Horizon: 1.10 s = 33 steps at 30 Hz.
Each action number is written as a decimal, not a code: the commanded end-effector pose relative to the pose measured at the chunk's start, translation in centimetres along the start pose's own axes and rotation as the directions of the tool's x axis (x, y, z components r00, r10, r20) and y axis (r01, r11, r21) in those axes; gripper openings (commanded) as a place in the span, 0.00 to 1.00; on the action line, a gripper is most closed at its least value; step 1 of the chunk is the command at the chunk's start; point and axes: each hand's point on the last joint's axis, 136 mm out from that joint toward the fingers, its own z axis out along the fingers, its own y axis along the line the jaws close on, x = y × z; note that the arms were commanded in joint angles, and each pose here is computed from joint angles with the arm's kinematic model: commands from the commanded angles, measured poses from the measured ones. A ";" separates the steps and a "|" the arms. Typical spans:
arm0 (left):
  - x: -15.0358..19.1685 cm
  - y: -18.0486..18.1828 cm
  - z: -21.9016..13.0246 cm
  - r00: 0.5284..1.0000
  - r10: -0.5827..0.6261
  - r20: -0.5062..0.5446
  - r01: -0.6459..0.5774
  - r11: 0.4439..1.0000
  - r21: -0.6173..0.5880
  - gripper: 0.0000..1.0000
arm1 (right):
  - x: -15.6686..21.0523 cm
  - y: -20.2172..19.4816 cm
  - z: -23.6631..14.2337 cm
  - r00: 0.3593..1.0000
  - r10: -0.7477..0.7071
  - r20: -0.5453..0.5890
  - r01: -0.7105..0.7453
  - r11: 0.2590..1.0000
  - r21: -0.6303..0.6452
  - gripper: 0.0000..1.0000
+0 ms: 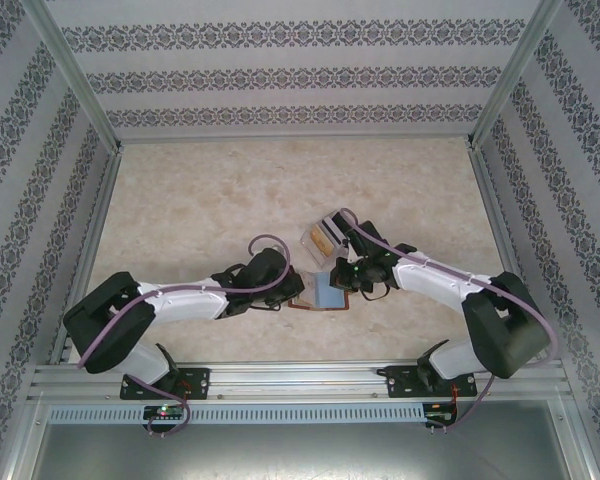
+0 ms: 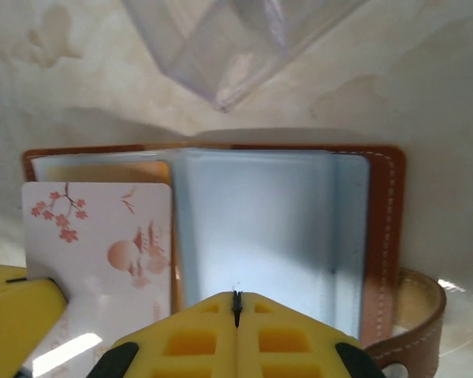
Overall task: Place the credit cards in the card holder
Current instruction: Insert the credit card into the card slot.
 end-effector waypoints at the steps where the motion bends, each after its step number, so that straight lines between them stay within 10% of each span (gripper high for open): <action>1: -0.5 0.1 0.7 0.998 0.046 0.048 -0.046 0.999 0.014 0.00 | 0.6 -2.4 0.7 1.000 -0.025 -0.009 0.026 0.996 0.091 0.06; 33: -0.3 -1.1 1.9 0.995 0.065 0.079 -0.078 0.982 0.172 0.00 | -0.2 -6.7 -0.4 1.000 0.013 0.026 -0.018 0.974 0.224 0.10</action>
